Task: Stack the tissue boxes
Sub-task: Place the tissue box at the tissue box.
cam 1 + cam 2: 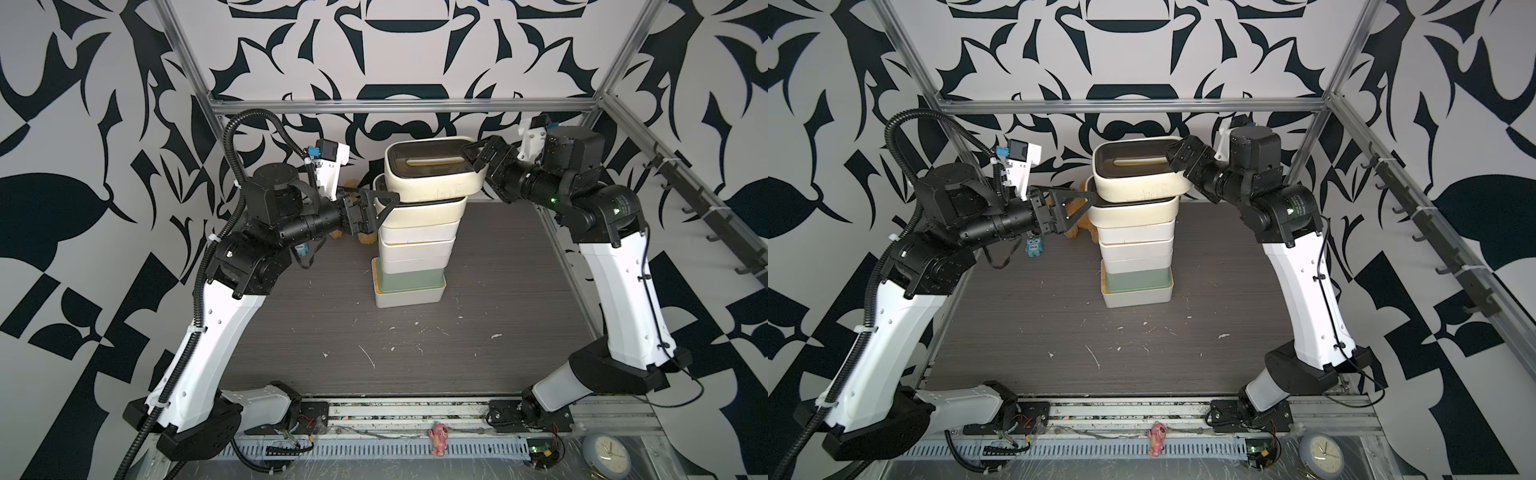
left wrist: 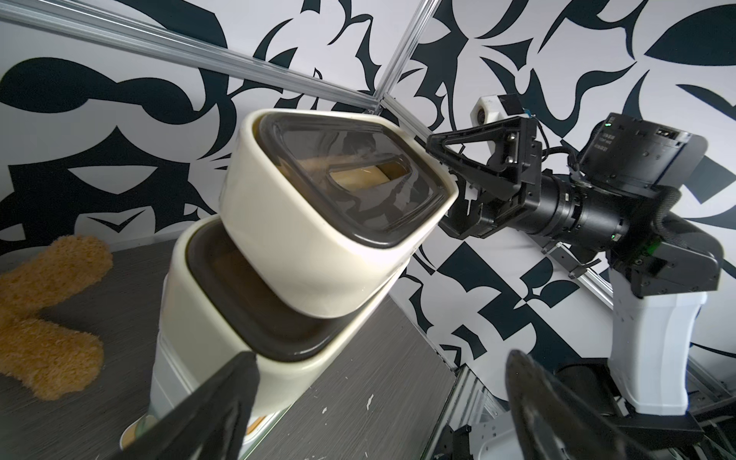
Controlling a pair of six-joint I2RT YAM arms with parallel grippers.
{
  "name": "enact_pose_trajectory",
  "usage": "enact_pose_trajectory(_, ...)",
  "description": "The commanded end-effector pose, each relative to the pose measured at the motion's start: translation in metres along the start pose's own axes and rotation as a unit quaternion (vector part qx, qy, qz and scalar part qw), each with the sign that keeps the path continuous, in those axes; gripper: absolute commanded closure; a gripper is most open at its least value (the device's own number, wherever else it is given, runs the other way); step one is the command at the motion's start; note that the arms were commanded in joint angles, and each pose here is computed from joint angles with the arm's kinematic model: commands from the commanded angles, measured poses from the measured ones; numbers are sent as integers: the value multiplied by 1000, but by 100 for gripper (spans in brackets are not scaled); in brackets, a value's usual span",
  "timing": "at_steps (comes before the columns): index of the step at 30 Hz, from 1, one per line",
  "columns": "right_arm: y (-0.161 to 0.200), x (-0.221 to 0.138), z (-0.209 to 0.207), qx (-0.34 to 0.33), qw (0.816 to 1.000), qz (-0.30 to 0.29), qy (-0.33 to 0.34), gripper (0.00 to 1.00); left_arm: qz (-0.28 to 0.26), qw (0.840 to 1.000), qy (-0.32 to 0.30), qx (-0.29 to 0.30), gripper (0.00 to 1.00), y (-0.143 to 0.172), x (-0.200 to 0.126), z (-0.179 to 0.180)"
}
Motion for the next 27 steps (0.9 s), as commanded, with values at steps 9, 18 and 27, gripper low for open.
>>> enact_pose_trajectory(9, -21, -28, 40, -31, 995, -47, -79, 1, -19, 999, -42, -20, 1, -29, 14, 24)
enact_pose_trajectory(18, -19, -29, 44, -32, 994, -44, -94, 1, -18, 999, -25, -26, 1, -41, 33, 28)
enact_pose_trajectory(27, -18, -32, 48, -31, 993, -42, -106, 1, -3, 999, 5, -42, 1, -39, 46, 25)
Point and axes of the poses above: each gripper's point midway between its finger pads, its own x axis out along the fingers, its own z axis along the line the jaws close on, y = z × x, the point moved 1 cm from there along -x, back along the fingers, and after that the axes turned 4 degrees about x, right-handed, at the moved point
